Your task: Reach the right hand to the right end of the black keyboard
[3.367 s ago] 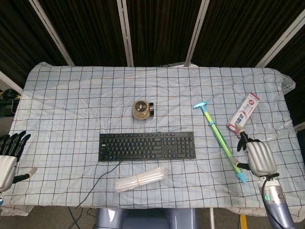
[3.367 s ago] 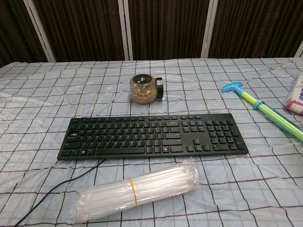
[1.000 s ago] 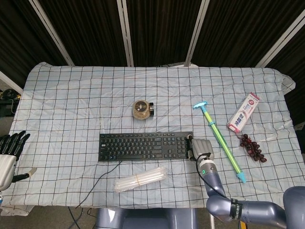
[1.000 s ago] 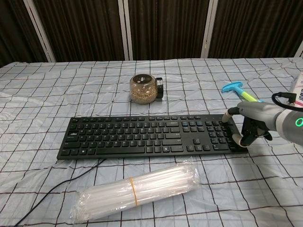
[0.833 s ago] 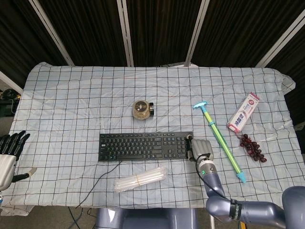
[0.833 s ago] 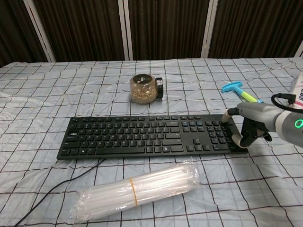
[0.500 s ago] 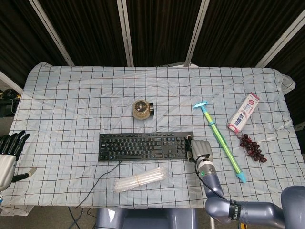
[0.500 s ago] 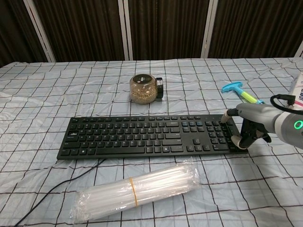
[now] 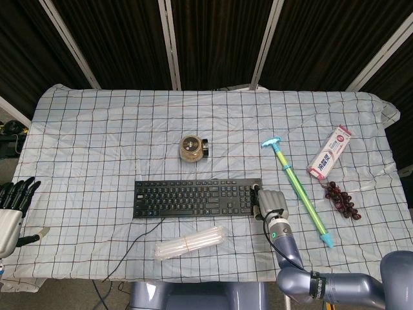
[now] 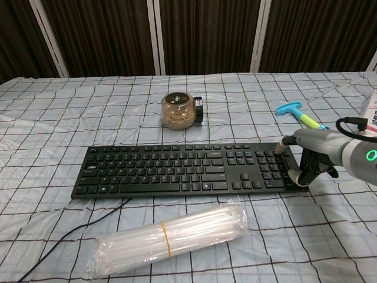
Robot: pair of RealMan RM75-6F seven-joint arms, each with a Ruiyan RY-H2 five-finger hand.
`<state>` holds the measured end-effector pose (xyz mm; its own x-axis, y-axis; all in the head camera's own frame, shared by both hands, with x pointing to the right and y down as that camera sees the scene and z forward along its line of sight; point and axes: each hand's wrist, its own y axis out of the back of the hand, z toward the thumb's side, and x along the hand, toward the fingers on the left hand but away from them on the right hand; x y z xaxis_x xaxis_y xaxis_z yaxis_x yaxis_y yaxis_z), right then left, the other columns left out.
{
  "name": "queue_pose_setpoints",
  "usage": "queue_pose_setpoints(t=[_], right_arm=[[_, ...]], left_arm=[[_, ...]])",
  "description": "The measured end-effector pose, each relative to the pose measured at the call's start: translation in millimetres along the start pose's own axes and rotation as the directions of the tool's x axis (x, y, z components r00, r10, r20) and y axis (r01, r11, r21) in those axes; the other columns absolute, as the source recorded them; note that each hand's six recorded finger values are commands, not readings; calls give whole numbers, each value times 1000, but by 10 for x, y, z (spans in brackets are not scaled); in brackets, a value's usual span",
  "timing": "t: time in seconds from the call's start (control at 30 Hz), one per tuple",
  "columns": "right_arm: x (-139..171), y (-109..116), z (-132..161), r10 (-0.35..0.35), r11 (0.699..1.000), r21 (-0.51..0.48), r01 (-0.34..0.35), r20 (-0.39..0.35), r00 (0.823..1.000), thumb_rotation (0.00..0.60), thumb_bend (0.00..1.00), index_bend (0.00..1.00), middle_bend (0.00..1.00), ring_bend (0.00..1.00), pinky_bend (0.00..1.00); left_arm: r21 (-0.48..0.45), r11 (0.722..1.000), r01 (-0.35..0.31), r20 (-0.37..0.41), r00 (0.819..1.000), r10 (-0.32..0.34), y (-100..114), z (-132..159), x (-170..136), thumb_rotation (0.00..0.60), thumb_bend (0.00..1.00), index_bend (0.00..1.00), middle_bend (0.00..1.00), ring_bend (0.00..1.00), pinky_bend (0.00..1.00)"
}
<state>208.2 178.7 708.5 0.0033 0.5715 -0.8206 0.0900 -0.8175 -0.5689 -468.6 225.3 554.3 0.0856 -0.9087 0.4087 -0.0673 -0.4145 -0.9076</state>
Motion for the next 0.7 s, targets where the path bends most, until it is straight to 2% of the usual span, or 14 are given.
queue_pose_setpoints(t=[0.23,0.4,0.5,0.6,0.67,0.7], right_arm=[[17,15,26,-4,1000,-1,4,-7,1000,600,536,165,934,907,749],[81,184,98,-54,998,-15,53,-47,997,600,512,160,914,868,729],[171,375,143,-120,992,-35,117,-87,989,600,454,145,781,728,678],[302,588,150,-205,978,-57,199,-132,970,600,378,127,546,499,607],[402,706,123,-258,966,-66,251,-159,953,600,323,116,366,302,484],[480,774,89,-291,957,-68,283,-176,940,600,307,108,315,244,434]], left_arm=[[2,1000,-2,0,1000,2,2,-2,-1,600,79,0,0,0,0],[2,1000,-1,-3,1000,1,-1,-8,1,600,79,0,0,0,0],[2,1000,-3,-3,1000,3,3,-8,-4,600,78,0,0,0,0],[4,1000,-5,-1,1000,5,8,-3,-9,600,80,0,0,0,0],[7,1000,-7,2,1000,7,9,3,-15,600,80,0,0,0,0],[8,1000,-8,3,1000,8,10,7,-17,600,81,0,0,0,0]])
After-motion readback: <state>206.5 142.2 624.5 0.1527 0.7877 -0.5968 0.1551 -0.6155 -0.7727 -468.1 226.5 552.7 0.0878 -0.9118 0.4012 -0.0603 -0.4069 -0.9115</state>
